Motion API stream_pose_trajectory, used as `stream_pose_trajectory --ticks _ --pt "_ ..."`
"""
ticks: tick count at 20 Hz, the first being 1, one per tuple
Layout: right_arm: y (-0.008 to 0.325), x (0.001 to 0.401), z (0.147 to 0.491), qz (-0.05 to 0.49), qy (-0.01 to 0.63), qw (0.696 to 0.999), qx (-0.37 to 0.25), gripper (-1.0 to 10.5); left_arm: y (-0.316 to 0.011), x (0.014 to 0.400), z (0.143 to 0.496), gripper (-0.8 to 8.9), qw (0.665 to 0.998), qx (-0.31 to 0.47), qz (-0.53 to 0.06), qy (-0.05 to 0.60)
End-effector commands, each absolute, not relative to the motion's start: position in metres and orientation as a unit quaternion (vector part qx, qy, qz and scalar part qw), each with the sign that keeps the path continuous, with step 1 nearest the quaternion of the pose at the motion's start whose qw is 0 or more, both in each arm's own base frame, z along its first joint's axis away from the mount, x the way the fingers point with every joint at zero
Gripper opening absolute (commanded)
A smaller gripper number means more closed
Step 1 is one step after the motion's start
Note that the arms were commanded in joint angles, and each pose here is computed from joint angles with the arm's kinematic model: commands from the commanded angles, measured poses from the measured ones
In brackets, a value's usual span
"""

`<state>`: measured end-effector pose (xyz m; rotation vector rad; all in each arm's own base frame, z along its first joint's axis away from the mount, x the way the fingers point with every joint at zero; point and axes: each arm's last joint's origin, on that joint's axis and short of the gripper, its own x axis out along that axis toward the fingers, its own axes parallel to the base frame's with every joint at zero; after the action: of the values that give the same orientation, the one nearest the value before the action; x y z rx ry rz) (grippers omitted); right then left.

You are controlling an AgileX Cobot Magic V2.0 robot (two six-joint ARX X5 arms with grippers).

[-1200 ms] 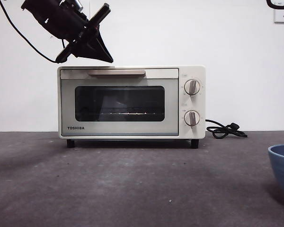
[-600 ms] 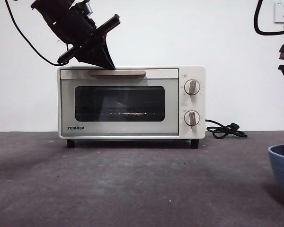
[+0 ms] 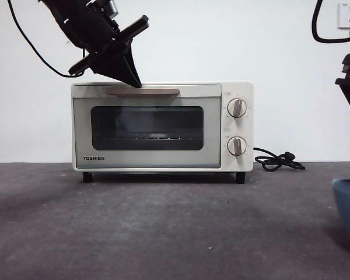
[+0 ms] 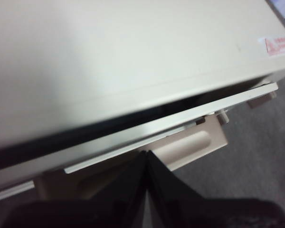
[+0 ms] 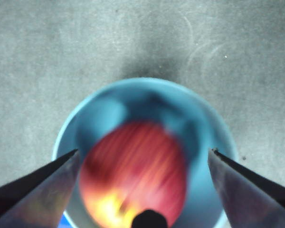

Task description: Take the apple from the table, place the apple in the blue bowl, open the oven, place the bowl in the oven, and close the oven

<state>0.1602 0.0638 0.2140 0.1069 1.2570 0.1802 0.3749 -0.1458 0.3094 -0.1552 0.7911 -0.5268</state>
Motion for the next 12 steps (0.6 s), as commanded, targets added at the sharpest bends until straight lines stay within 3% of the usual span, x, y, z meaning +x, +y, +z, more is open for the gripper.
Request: stream_pose_trajectory --ticks 1,6,8,11,12 --pt "0.064 0.16 0.211 0.08 0.589 0.803 0.052 5.1 -0.148 0.373 0.273 -0.06 0.859 -0.045 -0.223 0.458" --pt "0.066 0.16 0.224 0.102 0.582 0.804 0.064 4.9 -0.151 0.366 0.269 -0.06 0.846 -0.012 -0.221 0.486" --pt "0.068 0.157 0.242 0.118 0.558 0.818 0.066 3.4 -0.155 0.362 0.266 -0.06 0.842 0.003 -0.214 0.495" --pt "0.07 0.151 0.277 0.145 0.502 0.849 0.073 0.0 -0.163 0.356 0.261 -0.07 0.837 0.014 -0.216 0.503" --pt "0.07 0.149 0.288 0.152 0.483 0.859 0.078 -0.1 -0.166 0.355 0.258 -0.07 0.836 0.016 -0.219 0.503"
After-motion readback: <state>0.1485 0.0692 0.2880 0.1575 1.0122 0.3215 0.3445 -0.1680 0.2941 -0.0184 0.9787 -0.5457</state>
